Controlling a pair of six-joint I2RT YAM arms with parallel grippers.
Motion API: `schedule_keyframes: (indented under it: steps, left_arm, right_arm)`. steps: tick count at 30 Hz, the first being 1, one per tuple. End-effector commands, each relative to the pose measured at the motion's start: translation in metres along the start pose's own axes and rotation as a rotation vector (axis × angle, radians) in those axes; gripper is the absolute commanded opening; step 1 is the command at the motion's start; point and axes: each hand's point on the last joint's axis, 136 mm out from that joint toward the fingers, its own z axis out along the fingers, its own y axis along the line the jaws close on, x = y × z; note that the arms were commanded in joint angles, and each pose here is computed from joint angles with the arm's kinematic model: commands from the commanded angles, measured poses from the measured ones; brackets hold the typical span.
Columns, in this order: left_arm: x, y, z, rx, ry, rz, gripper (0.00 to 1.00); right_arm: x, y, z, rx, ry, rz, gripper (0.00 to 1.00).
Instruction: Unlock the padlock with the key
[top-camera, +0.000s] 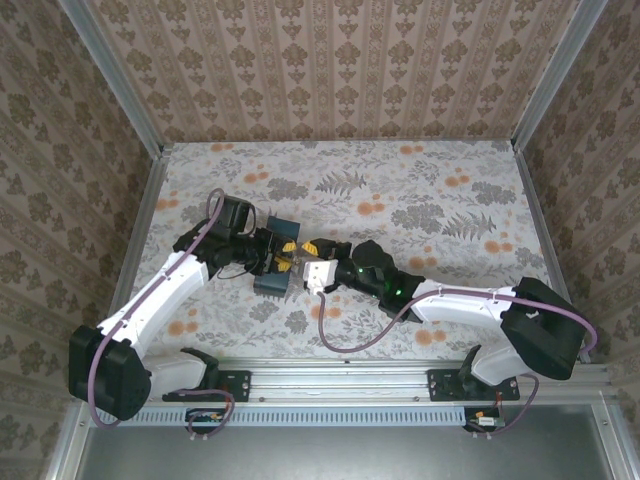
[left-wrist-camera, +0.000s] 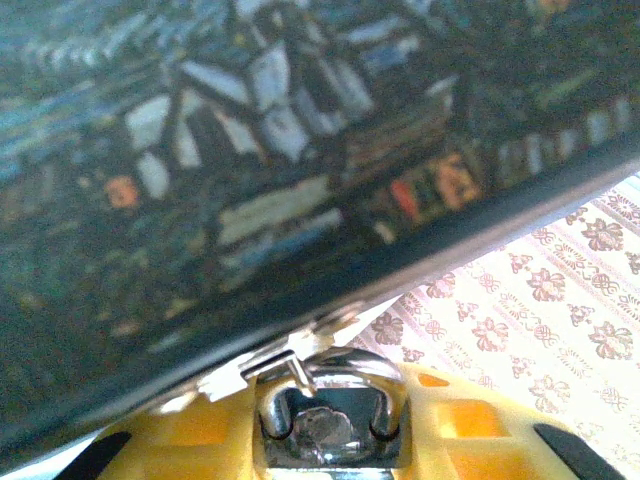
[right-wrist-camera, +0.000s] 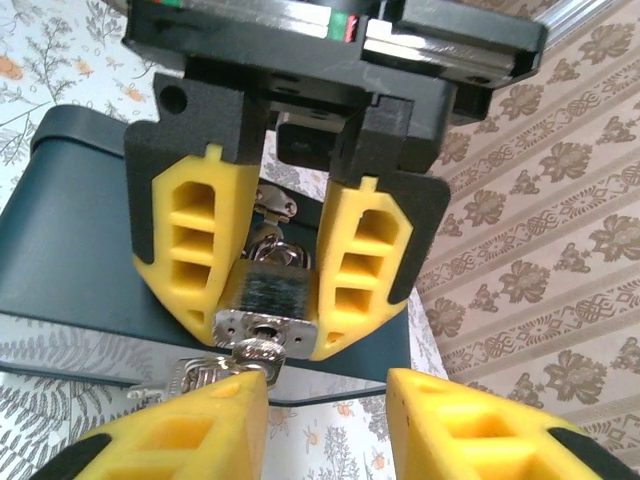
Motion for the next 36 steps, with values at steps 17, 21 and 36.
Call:
schedule_keyframes:
  steps: [17, 21, 36]
  left_arm:
    - [0.010, -0.022, -0.010, 0.076, 0.027, 0.038, 0.00]
    - [0.010, -0.021, -0.009, 0.077, 0.030, 0.036, 0.00]
    - [0.011, -0.023, -0.009, 0.090, 0.035, 0.033, 0.00]
  right_arm:
    - [-0.005, 0.006, 0.015, -0.041, -0.007, -0.004, 0.29]
    - [-0.007, 0.004, 0.017, -0.041, -0.013, 0.004, 0.28]
    - [-0.007, 0.006, 0.025, -0.070, 0.004, 0.045, 0.15]
